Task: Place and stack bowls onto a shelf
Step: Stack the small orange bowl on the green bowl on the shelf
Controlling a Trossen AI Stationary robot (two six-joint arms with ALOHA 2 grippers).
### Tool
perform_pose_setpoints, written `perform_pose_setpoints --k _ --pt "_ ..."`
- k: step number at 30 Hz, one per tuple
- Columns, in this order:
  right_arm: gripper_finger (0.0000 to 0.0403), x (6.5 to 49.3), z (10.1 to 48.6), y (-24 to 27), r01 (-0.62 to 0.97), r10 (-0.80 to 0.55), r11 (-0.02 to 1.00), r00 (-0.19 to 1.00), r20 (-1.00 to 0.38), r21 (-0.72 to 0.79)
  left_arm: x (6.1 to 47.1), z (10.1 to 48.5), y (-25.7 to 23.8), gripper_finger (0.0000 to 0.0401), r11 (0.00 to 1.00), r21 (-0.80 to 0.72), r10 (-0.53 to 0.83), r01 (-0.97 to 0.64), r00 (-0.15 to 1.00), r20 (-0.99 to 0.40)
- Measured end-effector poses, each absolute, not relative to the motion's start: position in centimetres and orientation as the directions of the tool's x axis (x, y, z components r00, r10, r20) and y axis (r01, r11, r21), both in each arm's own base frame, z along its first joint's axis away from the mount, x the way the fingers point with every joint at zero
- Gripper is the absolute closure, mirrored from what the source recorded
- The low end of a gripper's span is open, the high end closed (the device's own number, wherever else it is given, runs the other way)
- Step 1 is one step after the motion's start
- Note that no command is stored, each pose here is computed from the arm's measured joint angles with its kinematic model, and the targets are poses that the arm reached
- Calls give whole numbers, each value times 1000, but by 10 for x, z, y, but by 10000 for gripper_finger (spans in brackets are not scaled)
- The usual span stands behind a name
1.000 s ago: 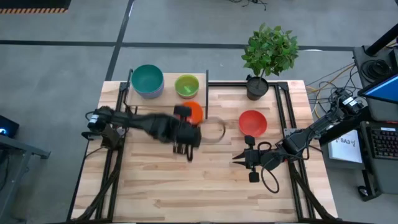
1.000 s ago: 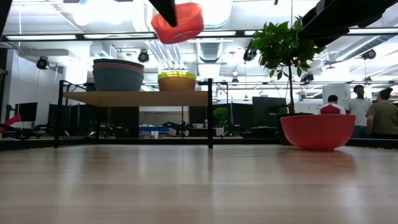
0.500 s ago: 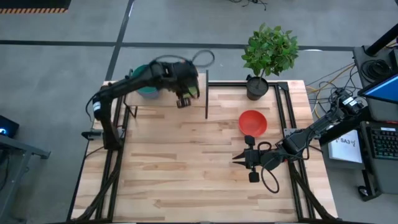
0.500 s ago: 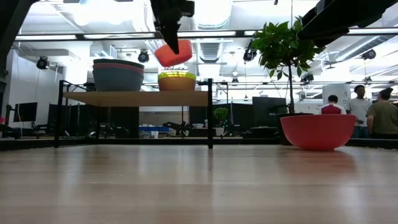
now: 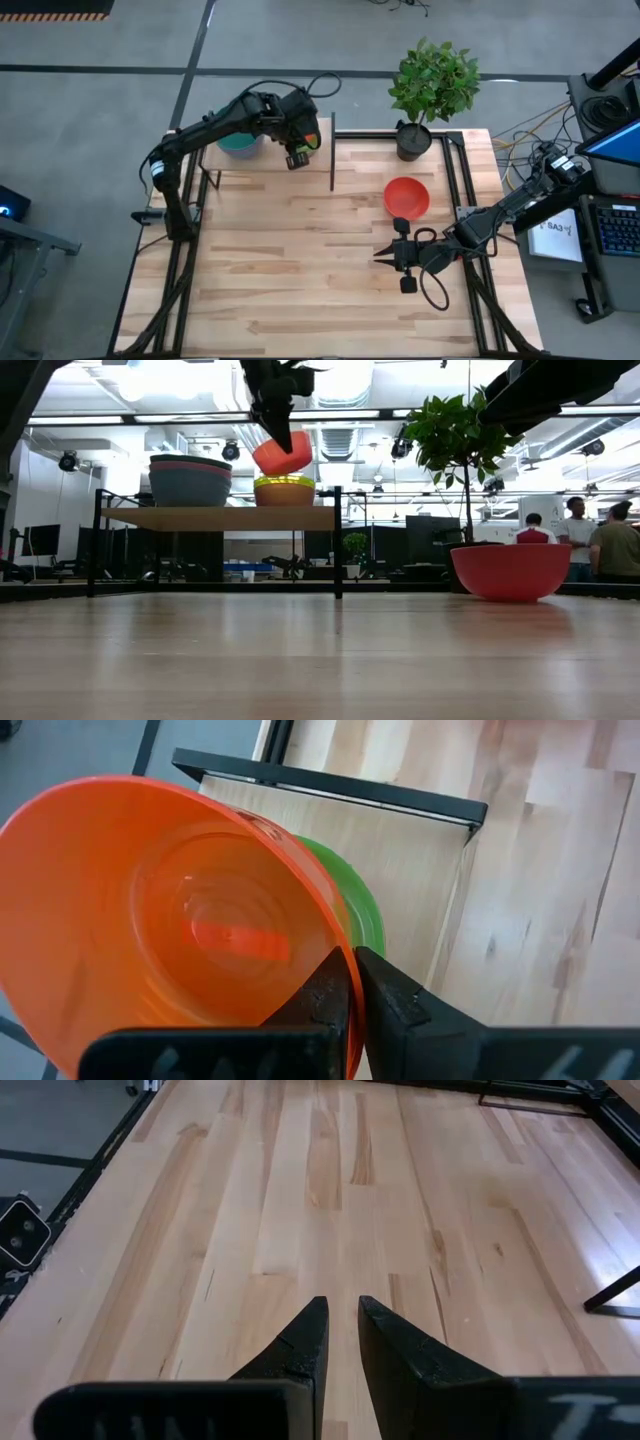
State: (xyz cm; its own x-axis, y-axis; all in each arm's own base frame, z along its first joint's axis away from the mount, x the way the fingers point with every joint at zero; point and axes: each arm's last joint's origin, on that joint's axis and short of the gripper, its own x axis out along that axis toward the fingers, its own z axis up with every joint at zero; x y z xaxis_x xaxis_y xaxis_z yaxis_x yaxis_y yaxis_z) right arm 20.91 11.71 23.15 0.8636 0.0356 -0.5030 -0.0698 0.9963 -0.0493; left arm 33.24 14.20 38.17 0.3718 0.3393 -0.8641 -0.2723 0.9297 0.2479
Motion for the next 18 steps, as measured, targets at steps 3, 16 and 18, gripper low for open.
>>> perform_pose_setpoints --k 3,16,18 --pt "355 209 231 117 -69 35 996 864 -503 -49 336 377 143 401 930 247 337 -271 366 -868" --pt "355 209 232 117 -69 35 996 864 -503 -49 349 347 152 401 908 324 382 -265 208 -901" --pt "355 209 231 117 -70 35 996 862 -505 -50 348 347 152 401 909 323 378 -262 199 -904"
